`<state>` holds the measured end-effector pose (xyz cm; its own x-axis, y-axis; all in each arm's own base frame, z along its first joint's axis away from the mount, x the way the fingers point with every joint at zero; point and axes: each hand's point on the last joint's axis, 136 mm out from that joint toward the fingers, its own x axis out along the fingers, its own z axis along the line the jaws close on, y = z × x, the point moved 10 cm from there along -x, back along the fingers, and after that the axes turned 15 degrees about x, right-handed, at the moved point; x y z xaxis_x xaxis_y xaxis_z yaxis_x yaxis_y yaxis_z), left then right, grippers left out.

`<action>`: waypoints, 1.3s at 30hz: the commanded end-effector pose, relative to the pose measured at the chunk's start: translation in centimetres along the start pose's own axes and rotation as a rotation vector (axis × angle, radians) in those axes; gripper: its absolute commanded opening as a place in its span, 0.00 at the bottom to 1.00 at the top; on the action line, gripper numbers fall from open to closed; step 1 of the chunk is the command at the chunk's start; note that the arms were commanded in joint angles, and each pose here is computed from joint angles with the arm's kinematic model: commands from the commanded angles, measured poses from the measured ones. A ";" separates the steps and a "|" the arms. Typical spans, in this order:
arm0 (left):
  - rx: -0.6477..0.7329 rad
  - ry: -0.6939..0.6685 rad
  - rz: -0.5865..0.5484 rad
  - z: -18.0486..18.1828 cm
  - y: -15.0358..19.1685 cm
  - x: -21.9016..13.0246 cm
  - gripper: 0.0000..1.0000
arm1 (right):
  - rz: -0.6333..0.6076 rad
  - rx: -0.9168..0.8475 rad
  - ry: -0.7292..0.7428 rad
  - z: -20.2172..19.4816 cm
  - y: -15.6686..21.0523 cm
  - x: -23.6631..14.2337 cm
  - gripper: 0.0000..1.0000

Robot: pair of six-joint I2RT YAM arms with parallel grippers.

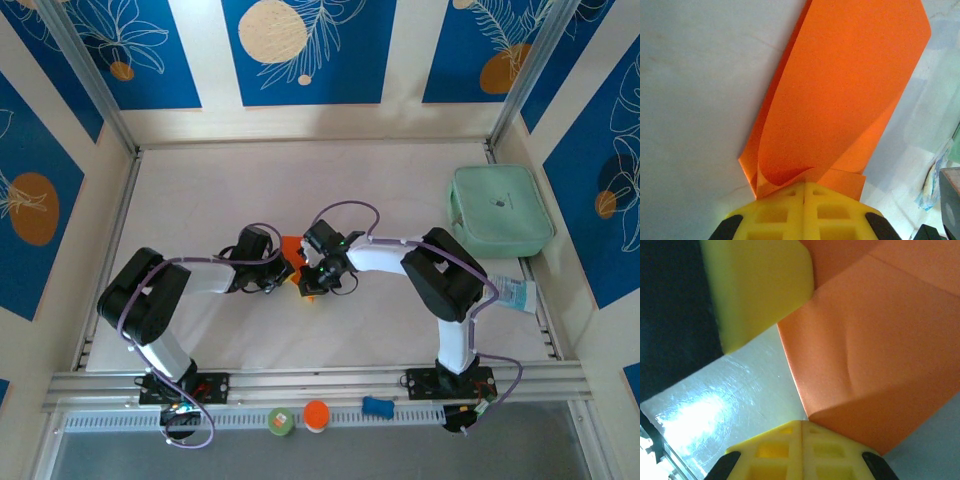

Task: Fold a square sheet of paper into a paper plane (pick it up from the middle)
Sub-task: Third fold the triangle at the center of the table.

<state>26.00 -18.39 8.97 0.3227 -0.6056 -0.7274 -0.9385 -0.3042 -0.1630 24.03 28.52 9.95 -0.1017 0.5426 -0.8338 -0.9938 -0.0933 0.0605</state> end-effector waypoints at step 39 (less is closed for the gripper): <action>-0.077 -0.135 0.096 2.6 1.9 0.7 0.04 | -0.073 0.000 0.010 0.8 0.2 -1.4 0.03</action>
<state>26.02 -18.43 9.01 0.3203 -0.6083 -0.7261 -0.9386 -0.3077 -0.1563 23.58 28.05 11.58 -0.0338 0.5633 -0.8255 -0.9977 -0.0676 -0.0053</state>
